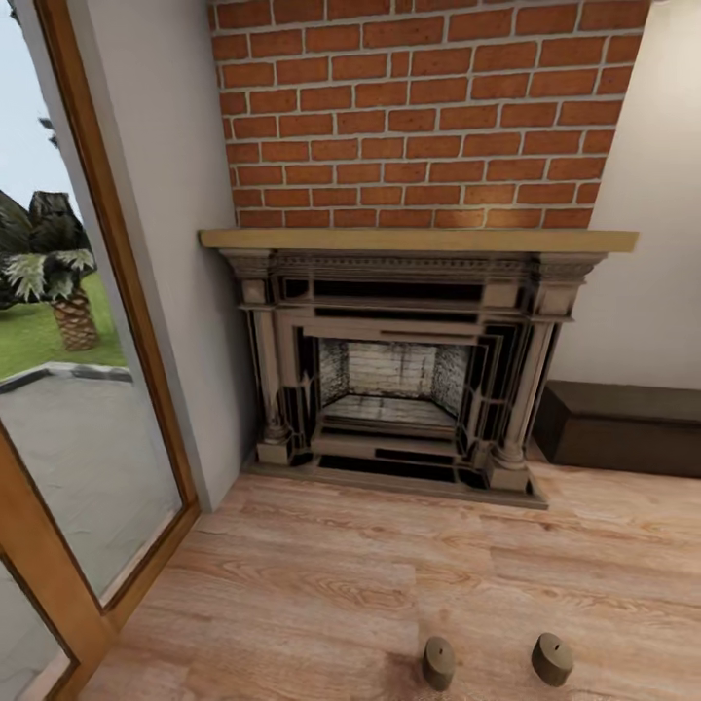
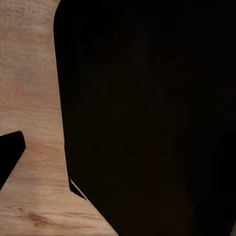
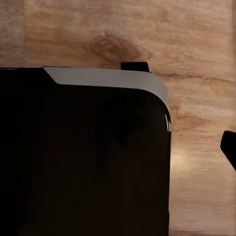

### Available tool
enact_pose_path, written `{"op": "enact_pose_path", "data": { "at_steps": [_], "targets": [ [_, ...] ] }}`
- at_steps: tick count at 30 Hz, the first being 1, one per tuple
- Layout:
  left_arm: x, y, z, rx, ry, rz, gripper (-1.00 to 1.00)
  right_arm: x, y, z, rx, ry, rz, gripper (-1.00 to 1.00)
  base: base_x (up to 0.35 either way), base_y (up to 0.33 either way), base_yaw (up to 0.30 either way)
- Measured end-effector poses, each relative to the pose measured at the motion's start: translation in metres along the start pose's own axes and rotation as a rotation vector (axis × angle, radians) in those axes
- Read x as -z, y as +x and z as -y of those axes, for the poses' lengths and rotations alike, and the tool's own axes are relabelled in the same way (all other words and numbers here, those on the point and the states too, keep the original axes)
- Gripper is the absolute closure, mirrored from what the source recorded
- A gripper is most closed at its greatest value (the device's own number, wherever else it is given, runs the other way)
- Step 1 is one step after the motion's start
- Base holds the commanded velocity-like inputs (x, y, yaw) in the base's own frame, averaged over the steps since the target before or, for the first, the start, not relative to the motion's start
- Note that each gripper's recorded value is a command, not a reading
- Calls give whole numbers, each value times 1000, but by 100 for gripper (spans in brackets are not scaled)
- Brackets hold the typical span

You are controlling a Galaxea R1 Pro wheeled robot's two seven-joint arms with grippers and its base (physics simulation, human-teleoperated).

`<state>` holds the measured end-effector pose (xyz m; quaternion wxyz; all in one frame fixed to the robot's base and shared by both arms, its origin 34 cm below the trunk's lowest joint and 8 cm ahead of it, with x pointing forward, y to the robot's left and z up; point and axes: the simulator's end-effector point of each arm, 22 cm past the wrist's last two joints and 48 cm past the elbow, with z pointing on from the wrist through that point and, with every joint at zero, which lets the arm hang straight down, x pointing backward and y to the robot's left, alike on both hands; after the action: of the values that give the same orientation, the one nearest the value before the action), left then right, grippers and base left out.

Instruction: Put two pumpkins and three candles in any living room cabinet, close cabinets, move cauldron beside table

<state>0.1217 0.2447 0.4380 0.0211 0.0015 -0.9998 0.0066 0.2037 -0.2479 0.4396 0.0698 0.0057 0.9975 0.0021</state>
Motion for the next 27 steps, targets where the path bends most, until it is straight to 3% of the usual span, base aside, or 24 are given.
{"op": "enact_pose_path", "data": {
  "at_steps": [27],
  "targets": [
    [0, 0, 0, 0, 0, 0, -100, 0, 0, 0, 0, 0, 0, -100, 0, 0, -296]
  ]
}}
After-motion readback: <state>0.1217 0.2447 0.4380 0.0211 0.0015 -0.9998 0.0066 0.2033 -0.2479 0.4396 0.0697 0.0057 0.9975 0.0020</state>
